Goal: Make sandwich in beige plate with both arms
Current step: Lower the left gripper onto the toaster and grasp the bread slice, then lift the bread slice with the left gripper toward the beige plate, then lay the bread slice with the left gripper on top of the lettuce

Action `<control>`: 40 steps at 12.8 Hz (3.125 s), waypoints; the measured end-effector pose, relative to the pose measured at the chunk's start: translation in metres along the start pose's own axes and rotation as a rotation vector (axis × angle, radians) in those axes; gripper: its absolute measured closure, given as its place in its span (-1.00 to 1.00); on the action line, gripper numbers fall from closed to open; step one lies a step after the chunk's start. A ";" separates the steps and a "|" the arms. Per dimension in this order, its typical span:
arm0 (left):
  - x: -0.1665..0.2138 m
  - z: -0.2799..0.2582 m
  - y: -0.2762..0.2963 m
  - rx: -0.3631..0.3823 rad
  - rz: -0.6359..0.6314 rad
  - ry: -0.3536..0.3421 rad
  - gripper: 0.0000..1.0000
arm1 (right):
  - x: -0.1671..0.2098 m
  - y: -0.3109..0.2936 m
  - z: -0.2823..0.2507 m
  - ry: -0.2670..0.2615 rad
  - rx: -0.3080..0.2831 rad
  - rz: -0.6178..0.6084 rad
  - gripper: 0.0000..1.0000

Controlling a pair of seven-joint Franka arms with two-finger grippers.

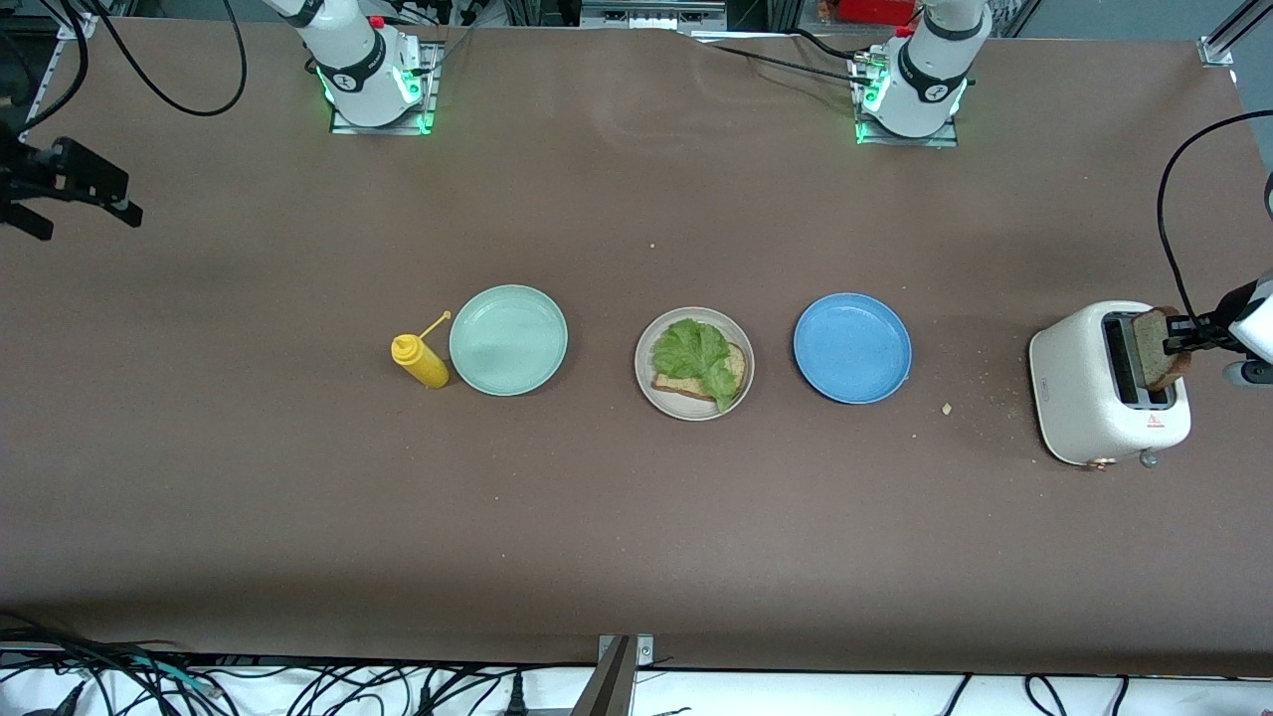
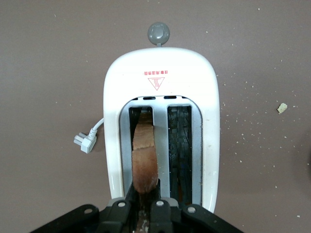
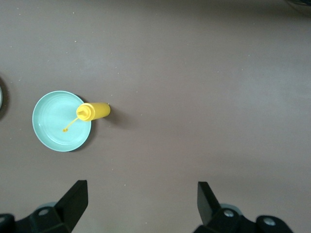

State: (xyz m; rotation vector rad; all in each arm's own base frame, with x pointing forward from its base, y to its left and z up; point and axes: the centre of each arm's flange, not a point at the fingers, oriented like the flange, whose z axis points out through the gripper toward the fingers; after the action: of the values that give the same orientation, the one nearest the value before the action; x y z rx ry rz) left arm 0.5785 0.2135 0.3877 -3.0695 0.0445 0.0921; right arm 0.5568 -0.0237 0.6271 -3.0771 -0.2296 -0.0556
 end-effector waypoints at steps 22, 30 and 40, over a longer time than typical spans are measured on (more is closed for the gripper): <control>0.071 -0.014 0.346 -0.994 0.141 -0.274 0.83 | 0.027 -0.018 0.048 -0.164 -0.003 -0.087 -1.00; 0.076 0.110 0.459 -1.209 0.276 -0.202 0.83 | 0.026 0.000 0.013 -0.100 -0.037 -0.075 -1.00; 0.077 0.163 0.457 -1.237 0.292 -0.174 -0.39 | 0.027 0.000 0.009 -0.092 -0.050 -0.078 -1.00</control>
State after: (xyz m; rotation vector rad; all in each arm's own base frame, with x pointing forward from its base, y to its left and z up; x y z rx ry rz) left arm 0.6313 -0.2324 0.1888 -4.2140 0.6585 0.6096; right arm 0.5834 -0.0188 0.6188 -3.1234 -0.3577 0.0787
